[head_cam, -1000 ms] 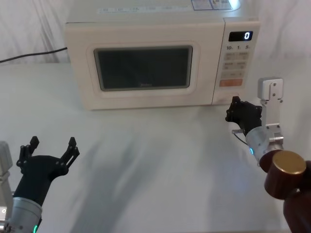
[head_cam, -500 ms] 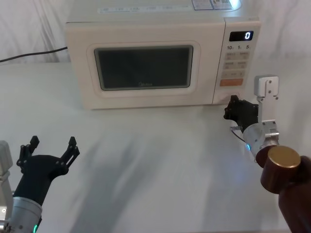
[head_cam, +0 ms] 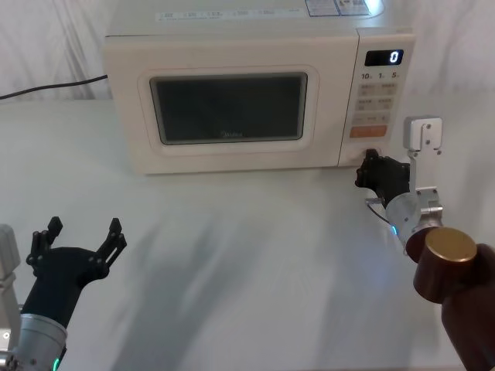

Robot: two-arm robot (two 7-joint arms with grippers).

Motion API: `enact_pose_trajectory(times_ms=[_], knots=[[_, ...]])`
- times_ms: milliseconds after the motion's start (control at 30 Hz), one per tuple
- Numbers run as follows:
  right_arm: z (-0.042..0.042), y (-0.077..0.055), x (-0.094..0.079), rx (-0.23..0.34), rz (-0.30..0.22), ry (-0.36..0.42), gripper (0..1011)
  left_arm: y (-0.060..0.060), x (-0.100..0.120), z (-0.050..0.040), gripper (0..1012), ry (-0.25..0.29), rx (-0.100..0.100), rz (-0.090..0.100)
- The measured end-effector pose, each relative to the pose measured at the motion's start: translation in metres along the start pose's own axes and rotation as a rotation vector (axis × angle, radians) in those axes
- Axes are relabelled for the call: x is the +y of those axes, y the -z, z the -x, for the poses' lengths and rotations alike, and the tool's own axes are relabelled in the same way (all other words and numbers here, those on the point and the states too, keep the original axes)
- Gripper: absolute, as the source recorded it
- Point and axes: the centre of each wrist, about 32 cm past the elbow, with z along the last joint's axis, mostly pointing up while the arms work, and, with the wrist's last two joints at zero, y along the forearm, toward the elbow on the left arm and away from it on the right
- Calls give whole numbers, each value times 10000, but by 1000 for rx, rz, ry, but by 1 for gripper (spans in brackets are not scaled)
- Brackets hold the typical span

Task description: Press the button to open the microwave door with one hand; close the microwave door with the other hand.

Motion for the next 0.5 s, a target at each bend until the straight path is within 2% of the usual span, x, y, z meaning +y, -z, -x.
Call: enact_pose_trajectory(times_ms=[500], knots=[[-5,-2,73,2,1,-2,0,0,0,0,1001,0,0,0]])
